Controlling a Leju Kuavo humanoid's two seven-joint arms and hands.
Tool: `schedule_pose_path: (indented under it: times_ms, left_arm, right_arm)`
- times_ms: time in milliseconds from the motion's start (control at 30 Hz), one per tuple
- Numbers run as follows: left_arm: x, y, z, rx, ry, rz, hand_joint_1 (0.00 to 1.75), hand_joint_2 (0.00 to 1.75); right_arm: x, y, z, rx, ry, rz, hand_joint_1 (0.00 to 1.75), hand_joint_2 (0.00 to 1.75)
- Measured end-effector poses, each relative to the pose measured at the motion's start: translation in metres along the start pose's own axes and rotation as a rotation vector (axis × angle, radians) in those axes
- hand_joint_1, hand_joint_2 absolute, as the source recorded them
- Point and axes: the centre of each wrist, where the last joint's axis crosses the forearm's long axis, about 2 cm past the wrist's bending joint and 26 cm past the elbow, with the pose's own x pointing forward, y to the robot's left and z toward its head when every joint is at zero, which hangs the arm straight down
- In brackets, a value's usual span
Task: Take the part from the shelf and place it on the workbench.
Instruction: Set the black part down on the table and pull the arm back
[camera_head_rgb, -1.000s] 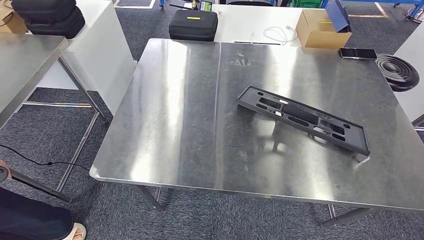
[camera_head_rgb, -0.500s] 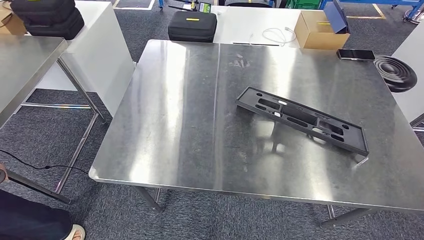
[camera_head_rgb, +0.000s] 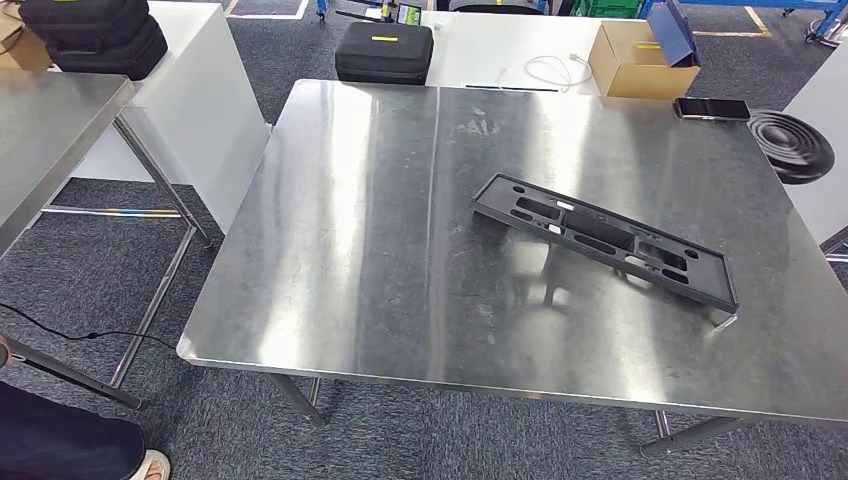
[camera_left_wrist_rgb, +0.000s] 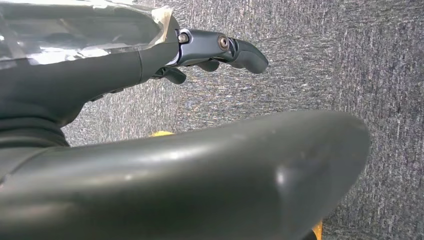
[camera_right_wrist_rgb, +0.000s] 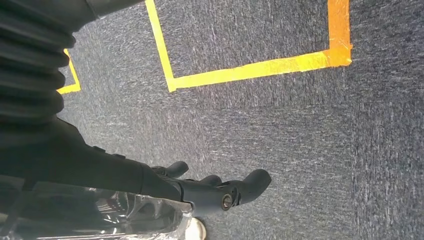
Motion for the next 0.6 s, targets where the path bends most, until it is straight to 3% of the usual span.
schedule_pose_path:
  times_ms: [600]
  left_arm:
    - [0.0019, -0.0003, -0.0004, 0.003, 0.024, -0.002, 0.00, 0.00]
  right_arm:
    - [0.0010, 0.0095, 0.0070, 0.027, 0.022, 0.007, 0.00, 1.75]
